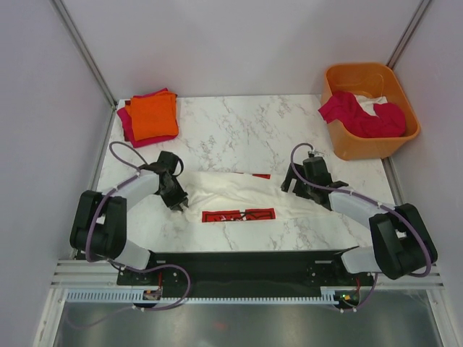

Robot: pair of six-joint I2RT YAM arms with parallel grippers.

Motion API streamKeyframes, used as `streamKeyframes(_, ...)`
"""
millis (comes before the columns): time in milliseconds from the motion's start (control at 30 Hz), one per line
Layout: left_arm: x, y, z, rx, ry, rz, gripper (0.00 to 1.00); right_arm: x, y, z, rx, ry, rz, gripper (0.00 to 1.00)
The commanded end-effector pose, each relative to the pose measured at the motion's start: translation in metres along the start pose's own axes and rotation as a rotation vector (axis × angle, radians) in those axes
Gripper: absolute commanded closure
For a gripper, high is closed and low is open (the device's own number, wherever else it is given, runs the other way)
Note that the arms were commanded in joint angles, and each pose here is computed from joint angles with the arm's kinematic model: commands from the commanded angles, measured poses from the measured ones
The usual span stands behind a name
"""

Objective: Fold and stack the t-shirts
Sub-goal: Fold the tshirt

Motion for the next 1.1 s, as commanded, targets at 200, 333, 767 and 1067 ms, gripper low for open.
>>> streamKeyframes(200, 0.014, -0.119, 0.097, -0.020, -0.217, -0.153, 0.70, -0.034, 0.033, -0.101, -0.010, 0.275, 0.147, 0.02)
streamKeyframes(333, 0.023, -0.173, 0.134, 0.204, -0.202, -0.133, 0.98, -0.049, 0.050, -0.125, -0.008, 0.314, 0.159, 0.02)
streamKeyframes(767, 0.046, -0.357, 0.187, 0.348, -0.119, -0.689, 0.22, -0.146, 0.226, -0.139, -0.593, 0.193, 0.665, 0.02)
streamKeyframes(1067, -0.149, -0.347, 0.217, 0.456, -0.481, -0.775, 0.00, -0.179, 0.221, 0.029, -0.549, -0.314, 0.373, 0.02)
Point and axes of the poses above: each gripper's point midway between its finger pads, its own x axis out along the fingers, its own y axis along the line the jaws close on, z = x × y, the point moved 1 cm from there along -x, back along the fingers, and after that the axes turned 10 degrees about -x, right-handed, at the moved point
